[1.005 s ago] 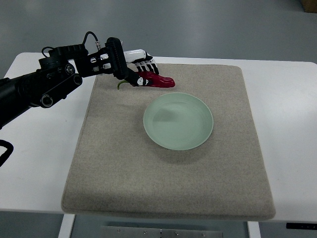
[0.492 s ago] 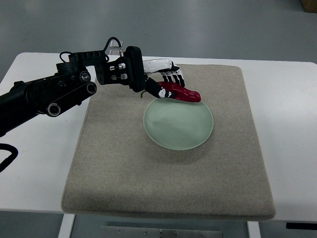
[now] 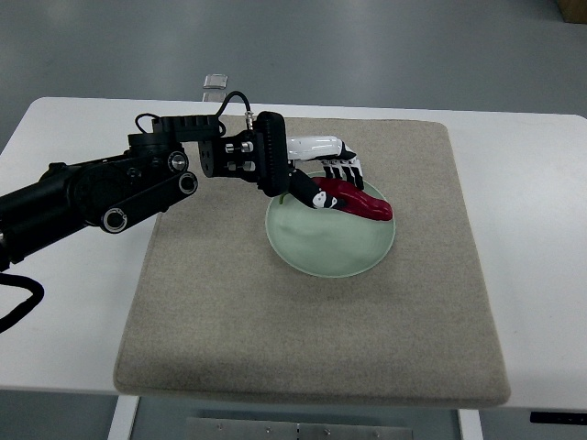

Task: Place red pepper on plate with left hand
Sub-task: 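Carry the pepper with the left hand over the green plate, then lower the pepper onto the plate and open the left hand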

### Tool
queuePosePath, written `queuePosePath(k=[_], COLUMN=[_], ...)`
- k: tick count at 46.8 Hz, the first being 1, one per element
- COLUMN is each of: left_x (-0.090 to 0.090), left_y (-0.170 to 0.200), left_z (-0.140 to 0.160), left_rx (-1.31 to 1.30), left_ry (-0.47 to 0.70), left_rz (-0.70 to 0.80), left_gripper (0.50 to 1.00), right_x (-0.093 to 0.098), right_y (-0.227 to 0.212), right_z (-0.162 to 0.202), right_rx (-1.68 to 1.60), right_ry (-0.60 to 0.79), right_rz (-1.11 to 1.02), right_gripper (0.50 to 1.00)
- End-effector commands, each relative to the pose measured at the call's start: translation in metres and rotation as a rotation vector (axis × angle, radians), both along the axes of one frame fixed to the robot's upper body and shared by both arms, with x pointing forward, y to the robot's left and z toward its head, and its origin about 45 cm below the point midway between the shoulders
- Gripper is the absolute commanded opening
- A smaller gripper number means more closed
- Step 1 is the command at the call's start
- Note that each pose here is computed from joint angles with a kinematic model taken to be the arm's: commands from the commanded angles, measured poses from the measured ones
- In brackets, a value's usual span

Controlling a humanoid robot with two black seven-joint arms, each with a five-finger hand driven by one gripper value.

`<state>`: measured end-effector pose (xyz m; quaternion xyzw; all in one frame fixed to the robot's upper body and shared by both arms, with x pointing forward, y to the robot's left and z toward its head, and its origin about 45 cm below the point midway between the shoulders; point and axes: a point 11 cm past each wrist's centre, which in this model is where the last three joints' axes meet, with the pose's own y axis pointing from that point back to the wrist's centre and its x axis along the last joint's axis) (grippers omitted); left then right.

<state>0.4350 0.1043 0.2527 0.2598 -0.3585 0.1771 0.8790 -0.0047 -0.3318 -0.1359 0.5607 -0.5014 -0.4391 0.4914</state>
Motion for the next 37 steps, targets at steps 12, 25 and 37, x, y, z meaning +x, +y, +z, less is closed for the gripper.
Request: queuePosePath(k=[12, 25, 37], left_x=[-0.006, -0.006, -0.002], left_y=[-0.004, -0.002, 0.001], left_z=[-0.012, -0.013, -0.012], left_rx=[0.017, 0.018, 0.015], left_ry=[0.021, 0.022, 0.014], left_rz=[-0.015, -0.011, 0.005], left_gripper=[0.773, 0.819, 0.844], right_x=[0.0, 0.0, 0.0], right_y=[0.0, 0.0, 0.0], right_z=[0.0, 0.0, 0.0], right_rx=[0.0, 0.0, 0.0], right_ry=[0.0, 0.0, 0.0], right_rz=[0.0, 0.0, 0.0], right_gripper=[0.928, 0.928, 0.928])
